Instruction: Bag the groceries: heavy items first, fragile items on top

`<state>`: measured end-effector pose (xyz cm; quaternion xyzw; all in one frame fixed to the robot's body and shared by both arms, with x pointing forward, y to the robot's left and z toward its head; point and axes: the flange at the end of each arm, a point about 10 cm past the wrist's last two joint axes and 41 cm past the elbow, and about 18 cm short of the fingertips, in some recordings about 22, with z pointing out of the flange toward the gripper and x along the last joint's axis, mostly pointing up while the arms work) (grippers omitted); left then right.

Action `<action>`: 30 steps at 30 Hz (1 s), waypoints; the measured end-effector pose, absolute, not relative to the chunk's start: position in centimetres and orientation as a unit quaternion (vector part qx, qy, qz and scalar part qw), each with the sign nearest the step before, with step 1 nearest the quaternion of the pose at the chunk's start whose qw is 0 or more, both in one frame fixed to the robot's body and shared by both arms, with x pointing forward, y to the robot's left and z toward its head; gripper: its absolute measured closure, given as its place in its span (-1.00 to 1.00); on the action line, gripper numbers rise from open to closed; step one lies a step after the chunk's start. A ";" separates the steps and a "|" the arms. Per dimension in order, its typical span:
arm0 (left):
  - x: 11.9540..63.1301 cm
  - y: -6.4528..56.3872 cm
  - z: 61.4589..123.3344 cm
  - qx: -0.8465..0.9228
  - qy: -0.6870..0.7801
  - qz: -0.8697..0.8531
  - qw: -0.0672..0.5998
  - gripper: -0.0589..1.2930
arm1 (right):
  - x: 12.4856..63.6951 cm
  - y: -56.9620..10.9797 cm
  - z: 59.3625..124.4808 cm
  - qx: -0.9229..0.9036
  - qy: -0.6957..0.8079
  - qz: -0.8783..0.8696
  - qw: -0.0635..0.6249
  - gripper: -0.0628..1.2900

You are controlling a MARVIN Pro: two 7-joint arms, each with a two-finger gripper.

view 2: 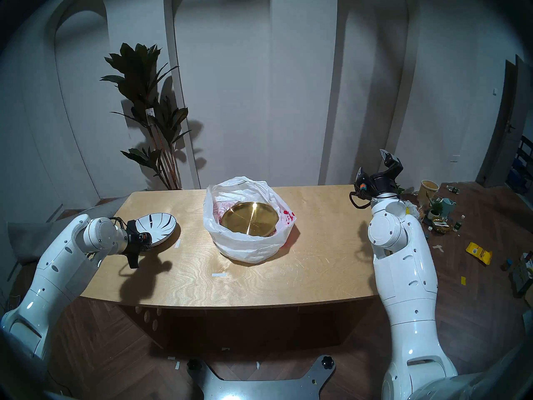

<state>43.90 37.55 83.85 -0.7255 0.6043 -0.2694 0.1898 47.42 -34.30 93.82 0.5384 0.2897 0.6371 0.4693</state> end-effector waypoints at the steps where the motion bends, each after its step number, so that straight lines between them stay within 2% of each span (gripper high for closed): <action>1: 43.7 37.3 83.9 -0.724 0.605 -0.270 0.193 0.95 | 47.4 -34.3 93.8 0.538 0.290 0.637 0.469 -0.97; 9: 42.1 36.6 83.4 -0.706 0.623 -0.252 0.223 0.95 | 47.4 -34.3 93.8 0.538 0.290 0.637 0.469 -0.97; 24: 41.1 35.3 85.1 -0.638 0.660 -0.225 0.327 0.95 | 47.4 -34.3 93.8 0.538 0.290 0.637 0.470 -0.97; 30: 41.1 34.9 85.9 -0.648 0.640 -0.244 0.332 0.95 | 47.4 -34.3 93.8 0.538 0.290 0.637 0.470 -0.97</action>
